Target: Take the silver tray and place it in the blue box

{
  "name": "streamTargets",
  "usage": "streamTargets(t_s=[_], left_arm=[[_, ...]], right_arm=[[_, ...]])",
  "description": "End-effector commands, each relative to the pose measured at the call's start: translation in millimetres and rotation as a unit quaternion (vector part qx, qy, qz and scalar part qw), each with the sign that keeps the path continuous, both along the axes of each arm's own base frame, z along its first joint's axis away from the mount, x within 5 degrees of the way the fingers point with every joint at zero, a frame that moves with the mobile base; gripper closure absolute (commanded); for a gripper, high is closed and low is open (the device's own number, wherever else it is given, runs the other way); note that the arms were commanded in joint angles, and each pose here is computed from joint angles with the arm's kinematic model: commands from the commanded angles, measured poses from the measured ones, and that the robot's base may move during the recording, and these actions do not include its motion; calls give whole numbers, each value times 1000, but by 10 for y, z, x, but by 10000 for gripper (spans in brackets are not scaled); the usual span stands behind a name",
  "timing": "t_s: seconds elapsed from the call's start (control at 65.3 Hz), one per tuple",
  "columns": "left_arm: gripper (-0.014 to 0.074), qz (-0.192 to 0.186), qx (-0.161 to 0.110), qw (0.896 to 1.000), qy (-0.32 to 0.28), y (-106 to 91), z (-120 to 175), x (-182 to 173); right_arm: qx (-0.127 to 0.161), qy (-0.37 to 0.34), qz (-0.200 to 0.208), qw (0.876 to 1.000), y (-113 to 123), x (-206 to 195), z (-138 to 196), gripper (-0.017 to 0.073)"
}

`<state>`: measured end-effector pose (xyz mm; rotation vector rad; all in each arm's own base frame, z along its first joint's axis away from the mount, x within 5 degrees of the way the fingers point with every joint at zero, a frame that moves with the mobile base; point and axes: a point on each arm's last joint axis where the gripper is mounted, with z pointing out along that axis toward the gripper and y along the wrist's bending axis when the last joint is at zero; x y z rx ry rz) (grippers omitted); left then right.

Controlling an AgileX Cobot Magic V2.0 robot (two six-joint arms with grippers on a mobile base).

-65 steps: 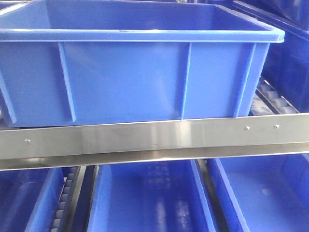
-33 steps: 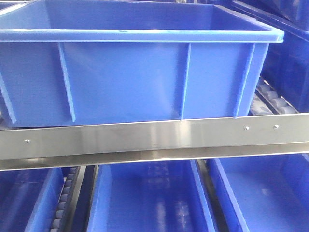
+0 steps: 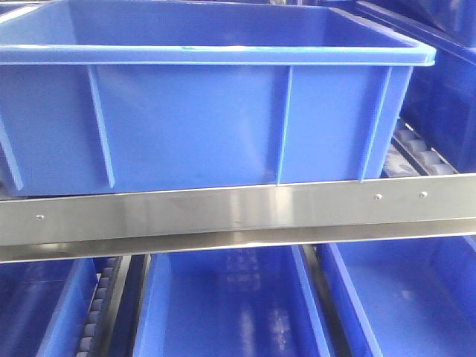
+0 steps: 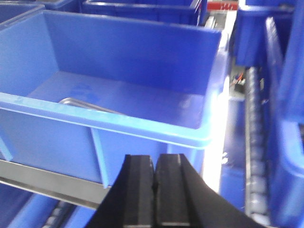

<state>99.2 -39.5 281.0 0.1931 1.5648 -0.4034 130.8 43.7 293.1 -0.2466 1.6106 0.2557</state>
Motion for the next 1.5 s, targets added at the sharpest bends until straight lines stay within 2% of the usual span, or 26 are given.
streamTargets(t_s=[0.0, 0.23, 0.321, 0.352, 0.383, 0.52, 1.255, 1.332, 1.408, 1.485], left_arm=[[600, -5, -18, 998, -52, -9, 173, -4], [600, -5, -18, 998, -52, -9, 173, -4], [600, -5, -18, 998, -52, -9, 173, -4], [600, -5, -18, 998, -52, -9, 173, -4], [600, -5, -18, 998, -52, -9, 173, -4], [600, -5, -18, 998, -52, -9, 173, -4], [599, -5, -17, 999, -49, -9, 127, -3], [600, 12, -10, 999, -52, 35, 75, -24], [601, 38, 26, 997, -69, 109, -12, -96], [601, 68, 25, 994, -81, 187, -117, -185]], right_arm=[[-2, -90, -16, 996, -79, -114, 173, 503], [1, -139, -104, 985, -350, -541, -204, 503], [-4, -158, -123, 980, -386, -684, -337, 503], [5, -154, -126, 980, -393, -712, -397, 503], [13, -151, -126, 980, -396, -733, -461, 503], [17, -170, -126, 977, -397, -796, -660, 503], [16, -166, -126, 978, -398, -797, -661, 503], [16, -166, -126, 978, -398, -797, -661, 503], [16, -166, -126, 978, -398, -797, -661, 503], [16, -166, -126, 978, -398, -797, -661, 503]])
